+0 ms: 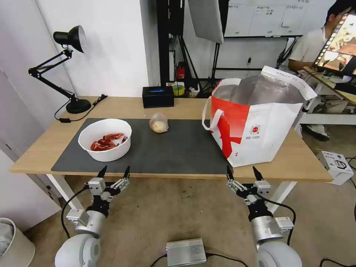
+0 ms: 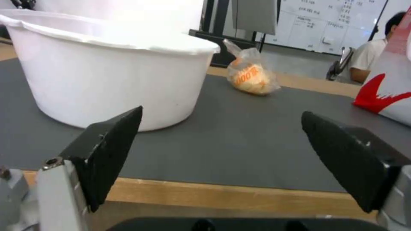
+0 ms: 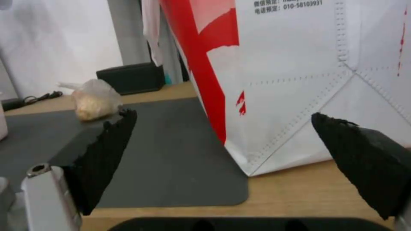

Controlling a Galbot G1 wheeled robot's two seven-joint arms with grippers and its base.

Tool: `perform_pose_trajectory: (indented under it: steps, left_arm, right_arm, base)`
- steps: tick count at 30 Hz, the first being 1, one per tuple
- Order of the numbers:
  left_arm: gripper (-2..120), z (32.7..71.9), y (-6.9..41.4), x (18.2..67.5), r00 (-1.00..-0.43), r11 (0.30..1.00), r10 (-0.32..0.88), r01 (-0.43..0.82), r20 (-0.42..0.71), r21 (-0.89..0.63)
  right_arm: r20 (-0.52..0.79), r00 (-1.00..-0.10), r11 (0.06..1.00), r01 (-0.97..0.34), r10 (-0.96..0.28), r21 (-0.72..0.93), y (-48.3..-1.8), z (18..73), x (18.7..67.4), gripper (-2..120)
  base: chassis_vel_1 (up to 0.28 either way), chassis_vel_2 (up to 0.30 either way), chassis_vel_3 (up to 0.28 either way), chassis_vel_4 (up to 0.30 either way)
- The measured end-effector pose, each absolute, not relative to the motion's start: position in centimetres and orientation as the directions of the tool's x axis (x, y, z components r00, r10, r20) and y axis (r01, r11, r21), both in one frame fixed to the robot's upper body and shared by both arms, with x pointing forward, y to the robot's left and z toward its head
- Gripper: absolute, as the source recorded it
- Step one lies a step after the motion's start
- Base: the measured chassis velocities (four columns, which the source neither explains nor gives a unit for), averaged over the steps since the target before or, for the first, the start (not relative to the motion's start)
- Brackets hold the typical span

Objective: Pick up the trash from the table and place it into the takeout bag.

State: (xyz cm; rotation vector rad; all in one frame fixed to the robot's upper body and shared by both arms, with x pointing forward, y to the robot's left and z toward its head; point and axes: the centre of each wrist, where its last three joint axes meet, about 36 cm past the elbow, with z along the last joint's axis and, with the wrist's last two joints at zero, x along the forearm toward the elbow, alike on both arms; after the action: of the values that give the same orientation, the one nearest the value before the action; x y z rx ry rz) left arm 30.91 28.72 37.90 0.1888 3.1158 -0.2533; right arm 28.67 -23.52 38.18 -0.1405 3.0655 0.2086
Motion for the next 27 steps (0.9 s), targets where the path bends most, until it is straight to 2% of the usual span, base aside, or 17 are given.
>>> perform_pose_trajectory:
  steps: [5,11,21,27]
  left_arm:
    - [100,37.8,28.7,30.9,-0.993,0.98,0.117,0.119,-0.019,-0.161]
    - [100,37.8,29.0,30.8,-0.994,0.981,0.111,0.113,-0.019,-0.158]
    - [100,37.6,29.1,30.4,-0.995,0.981,0.098,0.1,-0.02,-0.166]
    - [100,37.4,29.2,30.0,-0.996,0.982,0.086,0.088,-0.018,-0.169]
  right_arm:
    - [-0.073,-0.992,0.984,-0.114,-0.105,0.137,-22.8,38.0,28.7,100]
    - [-0.096,-0.978,0.967,-0.197,-0.183,0.16,-21.3,38.0,29.4,100]
    - [-0.181,-0.938,0.925,-0.329,-0.296,0.189,-19.4,39.4,34.0,100]
    - [-0.193,-0.925,0.912,-0.364,-0.328,0.191,-18.5,39.2,36.3,100]
  base:
    - [0.0,0.0,0.0,0.0]
    - [0.0,0.0,0.0,0.0]
    - [0.0,0.0,0.0,0.0]
    - [0.0,0.0,0.0,0.0]
